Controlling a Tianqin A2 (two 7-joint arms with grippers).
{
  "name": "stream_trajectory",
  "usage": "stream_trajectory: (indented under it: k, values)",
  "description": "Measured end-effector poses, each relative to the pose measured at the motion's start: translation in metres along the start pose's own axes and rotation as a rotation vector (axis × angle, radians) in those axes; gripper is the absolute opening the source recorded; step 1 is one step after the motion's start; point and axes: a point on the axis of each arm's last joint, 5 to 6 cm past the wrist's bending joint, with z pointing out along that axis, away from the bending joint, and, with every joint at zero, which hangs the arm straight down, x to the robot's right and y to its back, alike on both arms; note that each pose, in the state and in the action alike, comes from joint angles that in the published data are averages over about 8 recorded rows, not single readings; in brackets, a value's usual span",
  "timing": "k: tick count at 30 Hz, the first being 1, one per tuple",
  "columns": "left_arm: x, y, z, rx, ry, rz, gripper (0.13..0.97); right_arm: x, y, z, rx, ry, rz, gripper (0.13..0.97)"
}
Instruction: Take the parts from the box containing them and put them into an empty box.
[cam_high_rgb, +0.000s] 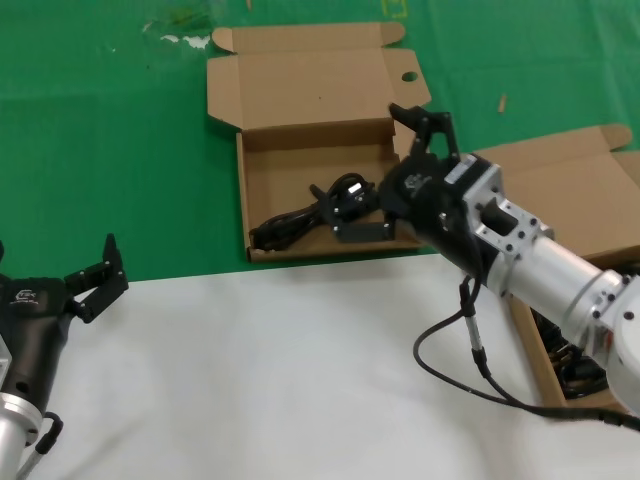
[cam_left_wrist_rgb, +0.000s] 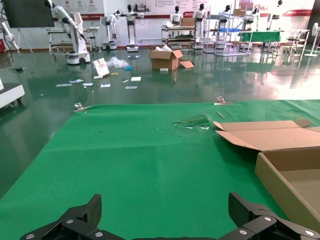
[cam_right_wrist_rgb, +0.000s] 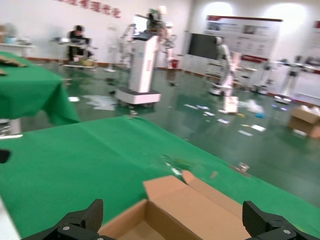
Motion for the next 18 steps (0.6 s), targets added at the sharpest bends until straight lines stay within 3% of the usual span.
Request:
stream_trajectory:
  k: [6,18]
  values:
    - [0.0,0.0,0.0,0.0,0.0,0.0,0.902,-0.007,0.012,-0.014,-0.006,0.099,0.074,0.966]
    - [0.0,0.0,0.0,0.0,0.0,0.0,0.962,-0.019,0.036,-0.048,-0.044,0.306,0.213,0.966]
